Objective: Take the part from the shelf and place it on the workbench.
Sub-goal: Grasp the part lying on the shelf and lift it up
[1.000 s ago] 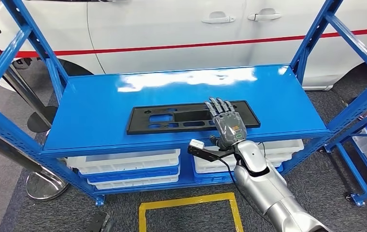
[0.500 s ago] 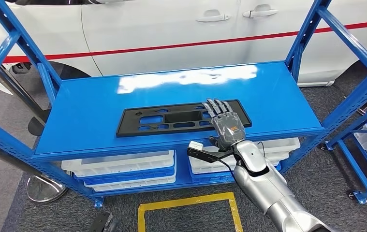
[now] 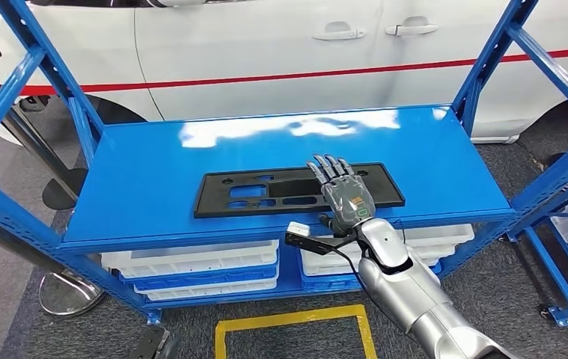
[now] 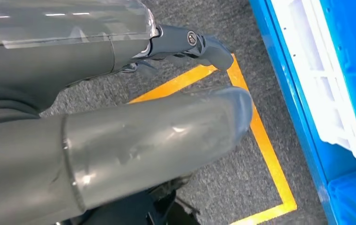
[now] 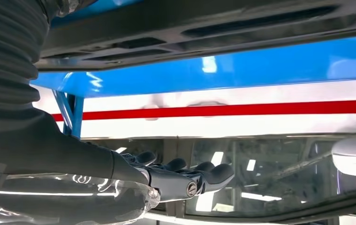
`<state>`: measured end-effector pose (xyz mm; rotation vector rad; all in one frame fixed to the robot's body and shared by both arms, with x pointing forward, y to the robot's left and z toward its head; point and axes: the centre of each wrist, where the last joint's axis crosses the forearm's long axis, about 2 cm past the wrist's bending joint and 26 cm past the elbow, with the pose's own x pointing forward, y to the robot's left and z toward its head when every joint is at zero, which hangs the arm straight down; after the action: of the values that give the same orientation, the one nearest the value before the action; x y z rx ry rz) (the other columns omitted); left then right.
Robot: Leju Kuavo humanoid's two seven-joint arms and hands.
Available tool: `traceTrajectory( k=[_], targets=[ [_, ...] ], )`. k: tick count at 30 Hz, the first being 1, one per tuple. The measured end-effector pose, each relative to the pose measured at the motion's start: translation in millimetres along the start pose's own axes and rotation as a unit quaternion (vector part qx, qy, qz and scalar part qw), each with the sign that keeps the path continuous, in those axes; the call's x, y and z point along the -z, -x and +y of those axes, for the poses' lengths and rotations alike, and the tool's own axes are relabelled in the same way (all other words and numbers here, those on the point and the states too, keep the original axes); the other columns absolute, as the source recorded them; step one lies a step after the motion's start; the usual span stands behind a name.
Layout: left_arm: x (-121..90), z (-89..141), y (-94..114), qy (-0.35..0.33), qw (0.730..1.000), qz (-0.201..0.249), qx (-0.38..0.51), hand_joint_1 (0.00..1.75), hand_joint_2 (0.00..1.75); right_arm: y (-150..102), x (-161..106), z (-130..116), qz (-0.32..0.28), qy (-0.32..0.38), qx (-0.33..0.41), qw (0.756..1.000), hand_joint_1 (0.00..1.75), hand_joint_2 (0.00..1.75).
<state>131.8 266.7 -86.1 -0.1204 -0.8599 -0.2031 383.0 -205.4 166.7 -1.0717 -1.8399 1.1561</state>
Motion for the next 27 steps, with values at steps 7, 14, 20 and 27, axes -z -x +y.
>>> traceTrajectory(
  k=[7, 14, 20, 27],
  targets=[
    [2.3, 0.9, -3.6, -0.001, 1.0, -0.004, -0.001, 0.0, 0.0, 1.1, -1.6, 1.4, -0.003, -0.004, -0.005, 1.0, 0.0, 1.75],
    [2.4, 0.3, -3.7, 0.0, 1.0, -0.004, -0.001, 0.0, 0.0, 0.9, -1.1, 1.0, -0.004, -0.004, -0.007, 1.0, 0.0, 1.75],
    [3.4, 0.9, -5.3, -0.003, 1.0, -0.005, 0.0, 0.0, 0.0, 0.6, -0.8, 0.9, -0.006, -0.004, -0.008, 1.0, 0.0, 1.75],
    [4.5, 1.5, -7.1, -0.005, 1.0, -0.007, 0.001, 0.0, 0.0, 0.5, -1.4, 2.0, -0.008, -0.007, -0.01, 1.0, 0.0, 1.75]
  ],
)
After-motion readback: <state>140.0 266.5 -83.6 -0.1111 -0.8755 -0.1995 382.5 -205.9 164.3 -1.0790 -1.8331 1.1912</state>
